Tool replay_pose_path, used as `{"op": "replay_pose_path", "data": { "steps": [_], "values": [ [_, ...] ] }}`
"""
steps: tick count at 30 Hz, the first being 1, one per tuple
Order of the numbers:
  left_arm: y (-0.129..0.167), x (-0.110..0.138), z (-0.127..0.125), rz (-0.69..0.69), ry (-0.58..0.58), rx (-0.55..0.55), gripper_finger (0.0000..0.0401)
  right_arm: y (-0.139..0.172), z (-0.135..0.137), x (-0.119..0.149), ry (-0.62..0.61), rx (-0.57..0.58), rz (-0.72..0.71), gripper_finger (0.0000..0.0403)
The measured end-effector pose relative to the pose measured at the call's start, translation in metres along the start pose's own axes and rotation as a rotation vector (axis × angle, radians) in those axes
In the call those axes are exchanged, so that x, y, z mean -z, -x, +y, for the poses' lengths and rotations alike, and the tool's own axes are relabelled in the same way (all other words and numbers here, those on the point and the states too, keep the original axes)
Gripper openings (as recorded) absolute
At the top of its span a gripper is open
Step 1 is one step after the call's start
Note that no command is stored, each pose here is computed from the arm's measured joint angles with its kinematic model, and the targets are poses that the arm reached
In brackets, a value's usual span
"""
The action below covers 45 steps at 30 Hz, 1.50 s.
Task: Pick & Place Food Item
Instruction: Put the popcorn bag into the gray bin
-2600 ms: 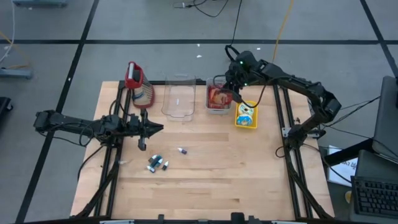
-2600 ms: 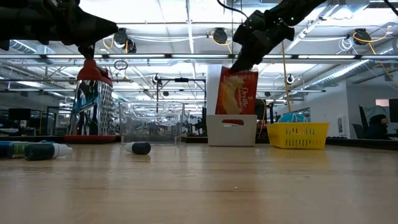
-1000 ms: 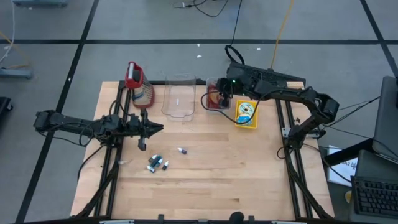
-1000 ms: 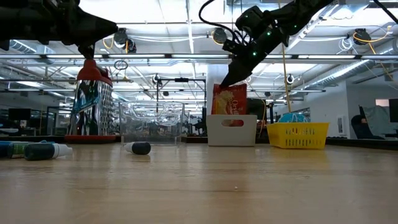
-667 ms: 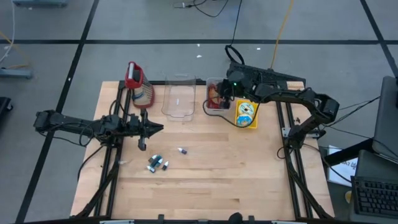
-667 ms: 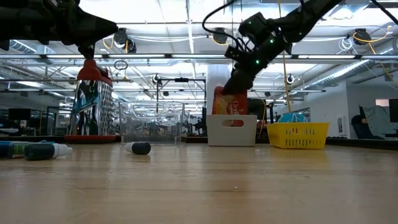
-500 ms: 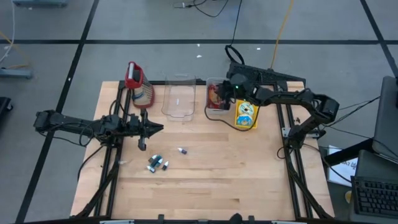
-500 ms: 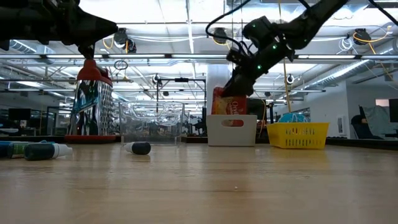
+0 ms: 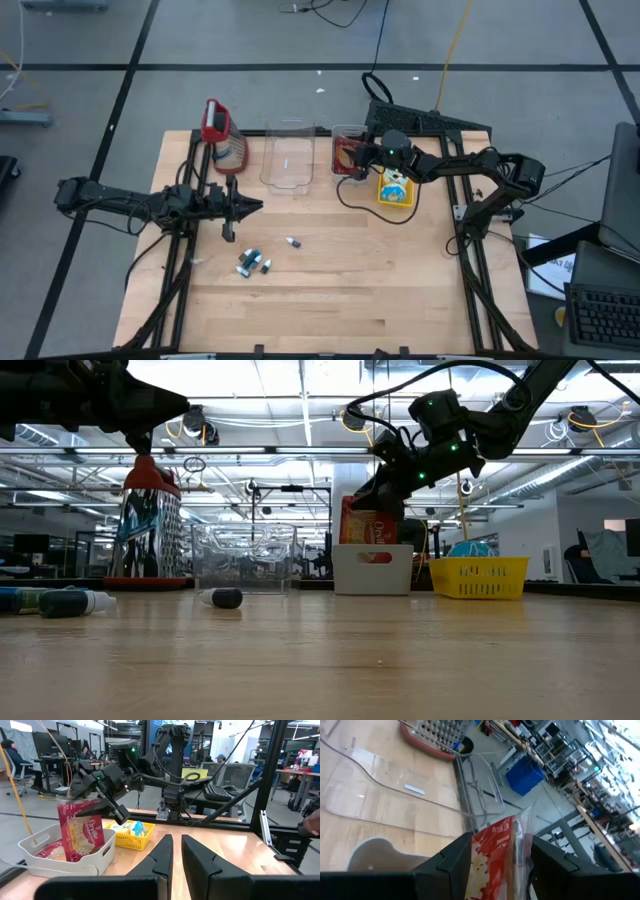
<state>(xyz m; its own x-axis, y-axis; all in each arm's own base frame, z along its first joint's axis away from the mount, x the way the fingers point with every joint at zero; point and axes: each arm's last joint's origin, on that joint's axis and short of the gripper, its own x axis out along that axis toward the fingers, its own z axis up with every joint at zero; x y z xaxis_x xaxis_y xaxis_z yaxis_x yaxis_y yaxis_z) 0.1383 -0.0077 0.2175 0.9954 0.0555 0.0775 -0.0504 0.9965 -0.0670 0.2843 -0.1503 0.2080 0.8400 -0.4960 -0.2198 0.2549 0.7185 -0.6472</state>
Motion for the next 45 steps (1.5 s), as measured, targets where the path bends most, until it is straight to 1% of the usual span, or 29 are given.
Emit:
{"op": "replay_pose_path", "data": {
  "steps": [4,6,9,12,14,17,20,23,26,34,41,43,45],
  "values": [
    [0.000,0.000,0.000,0.000,0.000,0.001,0.0037,0.001,0.007,-0.008,0.046,-0.010,-0.034,0.0167],
    [0.000,0.000,0.000,0.000,0.000,0.000,0.0037,0.001,0.008,-0.014,0.052,0.005,-0.072,0.0167],
    [0.000,0.000,0.000,0.000,0.000,0.000,0.0037,0.002,0.010,-0.023,0.098,0.033,-0.129,0.0167],
    [0.000,0.000,0.000,0.000,0.000,0.000,0.0037,0.004,0.010,-0.031,0.145,0.077,-0.180,0.0167],
    [0.000,0.000,0.000,0.000,0.000,0.000,0.0037,0.005,0.008,-0.036,0.157,0.146,-0.182,0.0167],
    [0.000,0.000,0.000,0.000,0.000,0.000,0.0037,0.007,0.006,-0.039,0.170,0.241,-0.142,0.0167],
    [0.000,0.000,0.000,0.000,0.000,0.000,0.0037,0.008,0.004,-0.040,0.158,0.335,-0.075,0.0167],
    [0.000,0.000,0.000,0.000,0.000,0.000,0.0037,0.009,0.003,-0.037,0.111,0.397,0.009,0.0166],
    [0.000,0.000,0.000,0.000,0.000,0.001,0.0037,0.008,0.002,-0.030,0.055,0.436,0.106,0.0163],
    [0.000,0.000,0.000,0.000,0.000,0.001,0.0037,0.005,0.006,-0.012,-0.033,0.357,0.226,0.0160],
    [0.000,0.000,0.000,0.000,0.000,0.000,0.0037,0.004,0.007,-0.011,-0.187,0.352,0.229,0.0158],
    [0.000,0.000,0.000,0.000,0.000,0.000,0.0037,0.002,0.004,-0.013,-0.233,0.314,0.258,0.0157],
    [0.000,0.000,0.000,0.000,0.000,0.001,0.0037,0.000,-0.003,-0.016,-0.298,0.219,0.293,0.0157]
  ]
}}
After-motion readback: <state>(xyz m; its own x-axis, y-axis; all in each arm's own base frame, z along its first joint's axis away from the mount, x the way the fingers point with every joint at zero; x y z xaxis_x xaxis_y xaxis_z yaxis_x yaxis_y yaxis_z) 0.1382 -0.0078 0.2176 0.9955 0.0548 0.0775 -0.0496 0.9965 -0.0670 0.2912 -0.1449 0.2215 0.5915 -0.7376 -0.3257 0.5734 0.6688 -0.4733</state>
